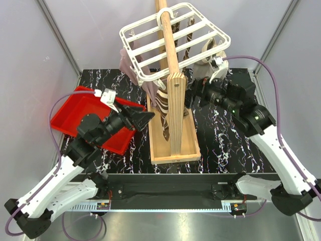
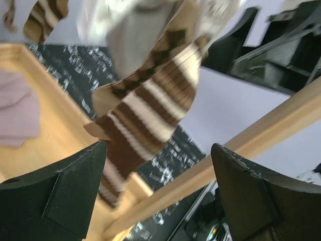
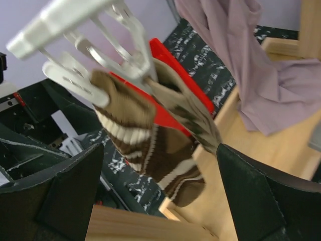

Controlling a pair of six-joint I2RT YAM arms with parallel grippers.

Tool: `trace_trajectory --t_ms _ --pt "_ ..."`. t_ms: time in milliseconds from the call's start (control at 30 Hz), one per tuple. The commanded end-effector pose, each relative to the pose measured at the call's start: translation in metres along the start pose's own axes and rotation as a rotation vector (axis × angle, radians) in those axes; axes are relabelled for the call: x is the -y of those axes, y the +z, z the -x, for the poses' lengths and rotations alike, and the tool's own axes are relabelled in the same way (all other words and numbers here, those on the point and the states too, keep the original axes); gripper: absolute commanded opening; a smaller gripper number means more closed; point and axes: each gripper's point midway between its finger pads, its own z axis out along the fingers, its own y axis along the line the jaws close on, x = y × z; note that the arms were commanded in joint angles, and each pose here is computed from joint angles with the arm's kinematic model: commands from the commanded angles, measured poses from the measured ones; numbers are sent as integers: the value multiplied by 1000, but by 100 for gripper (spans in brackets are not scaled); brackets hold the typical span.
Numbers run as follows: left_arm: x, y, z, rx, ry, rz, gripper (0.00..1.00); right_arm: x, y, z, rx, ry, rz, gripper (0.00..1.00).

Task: Clip the socks to the hanger
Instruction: Reset both arms

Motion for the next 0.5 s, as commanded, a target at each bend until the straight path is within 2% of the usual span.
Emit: trace_trajectory --t_ms 0,67,167,200,233,300,333,367,400,433,467 --pt "-14 -17 -21 -59 38 42 91 21 -30 -7 -10 -72 -132 100" --pt "-32 -27 -39 -103 37 108 91 31 -48 -19 -34 -66 -199 99" --pt "-57 -44 -51 -105 40 214 94 51 -71 -47 -66 -20 -304 100" --pt "-64 -52 -46 -65 48 248 99 58 -76 -56 -74 -7 -333 100" --pt "-70 -56 -48 -57 54 268 99 68 -84 -72 -74 24 -373 100" --pt "-81 -61 -52 -19 51 271 99 85 -93 -80 -22 64 -461 100" --pt "-84 -60 -55 -8 37 260 99 95 -98 -98 -7 102 -487 100" --pt "-86 -55 -61 9 30 218 99 99 -97 -106 12 112 -479 100" --pt "-88 -54 -66 7 16 182 99 98 -92 -100 91 121 -444 100" --pt "-92 -52 -72 13 -34 174 99 113 -91 -129 104 170 -465 100" --pt "-103 -48 -83 38 -60 148 99 117 -89 -136 140 192 -453 100"
